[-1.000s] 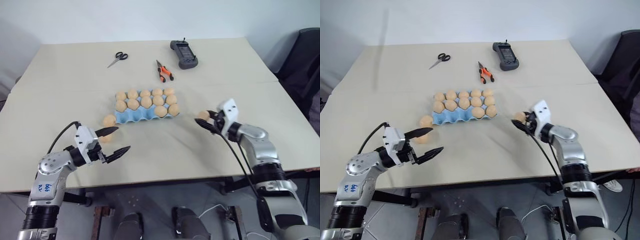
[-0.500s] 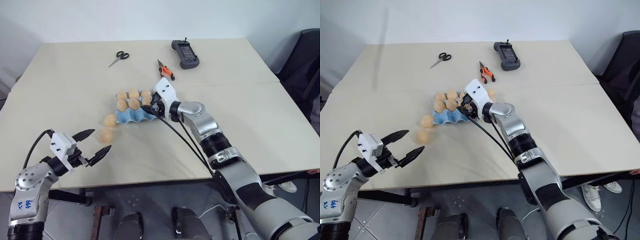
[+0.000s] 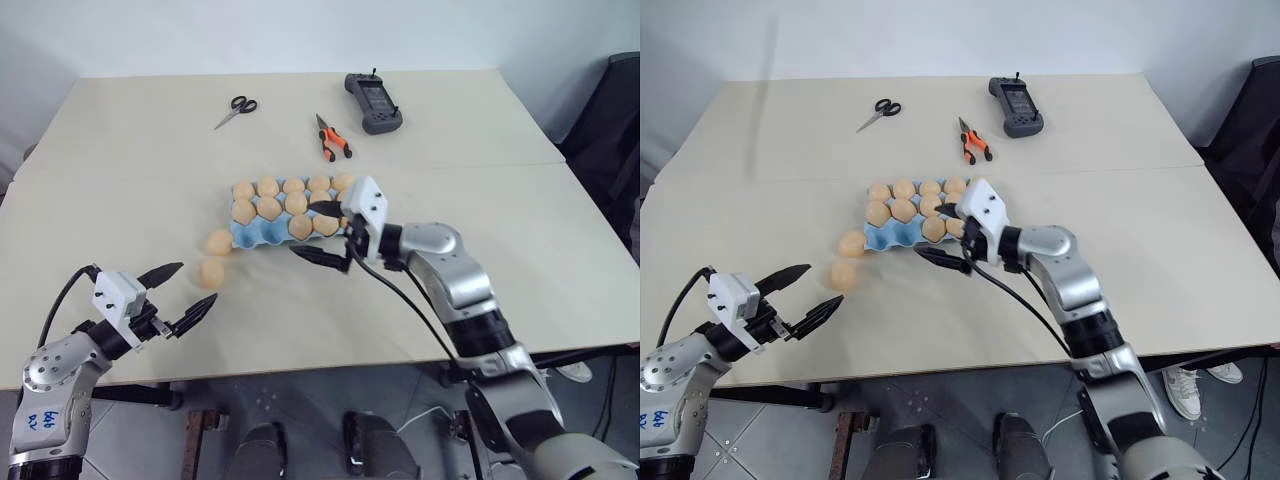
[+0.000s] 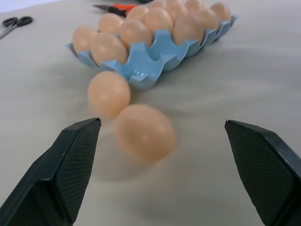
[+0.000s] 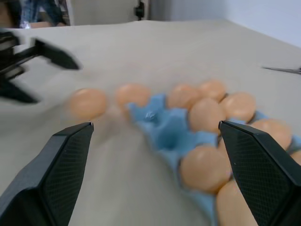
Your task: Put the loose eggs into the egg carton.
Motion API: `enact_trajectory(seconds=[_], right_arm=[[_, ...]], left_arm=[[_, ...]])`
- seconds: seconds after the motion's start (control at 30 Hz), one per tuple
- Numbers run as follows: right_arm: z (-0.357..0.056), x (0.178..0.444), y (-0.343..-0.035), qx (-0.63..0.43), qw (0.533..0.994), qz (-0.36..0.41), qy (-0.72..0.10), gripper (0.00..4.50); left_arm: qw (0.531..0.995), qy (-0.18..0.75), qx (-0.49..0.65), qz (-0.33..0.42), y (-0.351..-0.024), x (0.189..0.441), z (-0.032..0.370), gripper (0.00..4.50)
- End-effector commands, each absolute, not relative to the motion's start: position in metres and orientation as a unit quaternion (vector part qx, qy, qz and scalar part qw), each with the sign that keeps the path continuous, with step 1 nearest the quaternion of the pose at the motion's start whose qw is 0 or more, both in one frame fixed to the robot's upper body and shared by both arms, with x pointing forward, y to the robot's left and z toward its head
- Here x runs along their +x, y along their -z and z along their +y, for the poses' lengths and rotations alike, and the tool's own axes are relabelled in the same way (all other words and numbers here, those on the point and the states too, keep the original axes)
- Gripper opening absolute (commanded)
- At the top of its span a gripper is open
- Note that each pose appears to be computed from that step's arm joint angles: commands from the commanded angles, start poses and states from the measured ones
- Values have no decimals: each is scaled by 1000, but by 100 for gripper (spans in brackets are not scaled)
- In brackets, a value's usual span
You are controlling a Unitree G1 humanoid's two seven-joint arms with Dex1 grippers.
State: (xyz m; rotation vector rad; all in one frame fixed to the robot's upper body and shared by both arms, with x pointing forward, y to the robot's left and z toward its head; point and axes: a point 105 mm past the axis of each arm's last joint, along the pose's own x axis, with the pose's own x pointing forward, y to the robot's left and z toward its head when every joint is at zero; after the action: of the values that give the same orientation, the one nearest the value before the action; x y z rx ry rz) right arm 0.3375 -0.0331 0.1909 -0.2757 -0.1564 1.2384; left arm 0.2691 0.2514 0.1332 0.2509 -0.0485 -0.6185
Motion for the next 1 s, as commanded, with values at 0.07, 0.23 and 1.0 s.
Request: enact_trajectory(seconds=[0.07, 0.23, 1.0], right_arm=[[-93, 311, -190, -152, 792, -119, -579, 447], [-145, 299, -166, -214, 798, -85, -557, 447], [-171, 281, -167, -182, 844, -79, -499, 447]], left_arm=[[943, 292, 156, -25, -148, 258, 272, 450], [945, 274, 178, -11, -152, 247, 295, 450], [961, 267, 75, 4, -121, 291, 238, 450]])
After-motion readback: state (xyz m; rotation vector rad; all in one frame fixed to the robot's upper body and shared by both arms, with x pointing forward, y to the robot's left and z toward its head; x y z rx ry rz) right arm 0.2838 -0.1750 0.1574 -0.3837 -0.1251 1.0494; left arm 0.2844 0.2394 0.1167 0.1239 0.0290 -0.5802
